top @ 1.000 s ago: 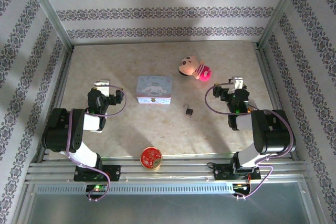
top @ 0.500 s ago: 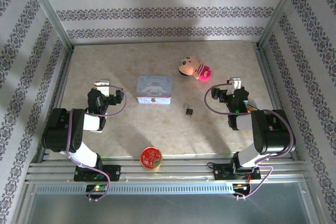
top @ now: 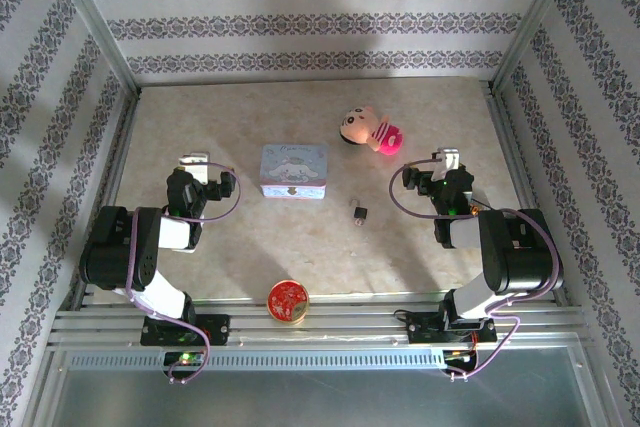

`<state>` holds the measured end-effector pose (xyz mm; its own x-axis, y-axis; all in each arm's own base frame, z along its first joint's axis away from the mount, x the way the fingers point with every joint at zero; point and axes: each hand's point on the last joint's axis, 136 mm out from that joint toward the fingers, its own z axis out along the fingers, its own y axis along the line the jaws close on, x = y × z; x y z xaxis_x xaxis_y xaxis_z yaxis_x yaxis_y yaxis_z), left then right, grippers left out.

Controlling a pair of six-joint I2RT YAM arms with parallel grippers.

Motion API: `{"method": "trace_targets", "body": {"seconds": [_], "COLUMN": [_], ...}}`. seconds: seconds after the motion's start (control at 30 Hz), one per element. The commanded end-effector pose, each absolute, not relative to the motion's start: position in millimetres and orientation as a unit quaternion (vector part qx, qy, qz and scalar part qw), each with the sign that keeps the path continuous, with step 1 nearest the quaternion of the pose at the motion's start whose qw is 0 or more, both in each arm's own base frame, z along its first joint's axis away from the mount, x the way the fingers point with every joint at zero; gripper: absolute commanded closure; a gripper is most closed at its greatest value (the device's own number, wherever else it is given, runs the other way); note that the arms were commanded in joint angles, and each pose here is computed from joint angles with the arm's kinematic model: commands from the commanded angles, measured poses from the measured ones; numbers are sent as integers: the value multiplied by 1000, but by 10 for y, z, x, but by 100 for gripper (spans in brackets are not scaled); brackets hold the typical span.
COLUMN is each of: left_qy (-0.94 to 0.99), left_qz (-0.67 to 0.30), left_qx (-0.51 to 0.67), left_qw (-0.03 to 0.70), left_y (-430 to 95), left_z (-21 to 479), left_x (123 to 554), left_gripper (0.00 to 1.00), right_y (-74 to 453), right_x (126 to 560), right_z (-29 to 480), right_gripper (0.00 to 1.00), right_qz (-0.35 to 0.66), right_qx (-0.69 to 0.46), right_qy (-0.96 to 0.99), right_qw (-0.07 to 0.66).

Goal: Unlock a padlock with a key

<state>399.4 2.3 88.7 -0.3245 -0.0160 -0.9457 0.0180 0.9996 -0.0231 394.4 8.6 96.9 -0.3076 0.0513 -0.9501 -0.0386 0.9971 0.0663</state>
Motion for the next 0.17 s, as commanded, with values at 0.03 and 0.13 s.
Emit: {"method": "trace_targets", "body": {"seconds": [0.03, 0.13], "left_qy": [815, 816], "left_qz": [-16, -16], "left_qx": [2, 2], "left_qw": [579, 578], "left_y": [39, 39], "left_z": [889, 887], "left_x": [4007, 4006], "left_gripper": [1, 1], "right_y": [75, 75], "right_x": [3985, 3985], "right_z": [1082, 1082], "right_gripper": [2, 2], "right_qz": [41, 41], "right_qx": [-1, -1], "right_qy": [798, 798], "right_qw": [601, 601]}}
